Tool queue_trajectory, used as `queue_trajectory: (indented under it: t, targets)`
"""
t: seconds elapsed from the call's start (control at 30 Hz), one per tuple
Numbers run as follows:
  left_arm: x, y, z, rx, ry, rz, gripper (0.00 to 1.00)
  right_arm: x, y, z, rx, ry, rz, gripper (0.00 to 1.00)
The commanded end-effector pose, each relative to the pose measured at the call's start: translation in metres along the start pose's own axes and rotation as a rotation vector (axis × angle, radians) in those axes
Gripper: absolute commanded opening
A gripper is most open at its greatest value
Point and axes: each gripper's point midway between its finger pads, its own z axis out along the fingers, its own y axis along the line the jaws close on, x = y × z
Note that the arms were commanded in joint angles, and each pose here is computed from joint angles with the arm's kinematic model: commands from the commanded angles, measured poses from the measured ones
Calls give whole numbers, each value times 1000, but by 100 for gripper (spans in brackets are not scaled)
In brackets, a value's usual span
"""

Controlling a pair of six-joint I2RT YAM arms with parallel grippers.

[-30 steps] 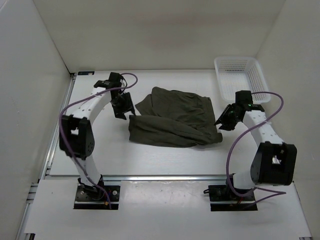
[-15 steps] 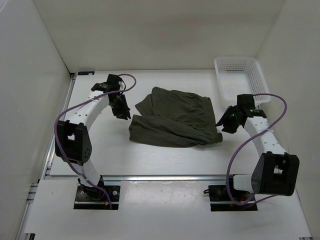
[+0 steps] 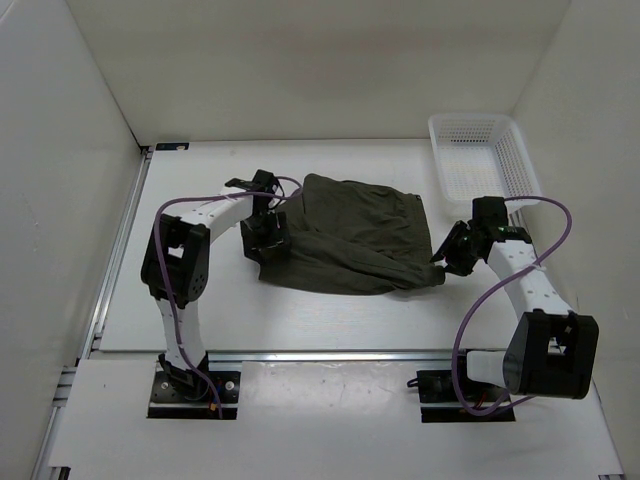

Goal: Fold and stack the shorts
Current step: Flatten the shorts out

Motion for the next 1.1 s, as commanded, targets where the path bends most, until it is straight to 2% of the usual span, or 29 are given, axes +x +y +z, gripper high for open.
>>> queue_trajectory:
  t: [0.0,0.1,0.13,0.23,0.27,0.53,0.57,0.6,0.63,0.67,0.7,0.97,1.07]
  targets:
    - [-24,1,-12,-32,-100,-9,83,-4,1,-7,-12,-33,-22,47]
    - [-29,-3,-9,-34,-112,12,83,-5,0,-7,-5,-38,-22,47]
    - [-29,-3,-9,-34,-112,12,80,-5,0,-7,-5,-38,-22,47]
    - [-32,-9,-10,-27,-119,31,62,-3,-1,-7,0,-30,-20,47]
    - [-30,-9,-7,-23,-106,31,52,-3,-1,-7,0,-30,-20,47]
    - [-29,-10,-7,-16,-101,41,17,-5,-2,-9,3,-43,-22,47]
    - [-29,-10,-7,-16,-101,41,17,-5,-2,-9,3,-43,-22,47]
    - [-32,-8,-11,-26,-119,51,22,-5,-2,-9,3,-43,-22,47]
    - [-32,-3,-13,-51,-135,50,32,-3,-3,-9,8,-35,-20,47]
    - [-32,-1,-17,-76,-155,59,48,-3,-3,-9,8,-35,-20,47]
    - [-34,9,-15,-128,-174,56,55,-1,-6,-8,21,-32,-19,47]
    - [-16,14,14,-147,-73,73,62,-1,-6,-8,21,-32,-19,47]
    - [-16,5,13,-121,-78,84,55,-2,-5,-10,15,-41,-20,47]
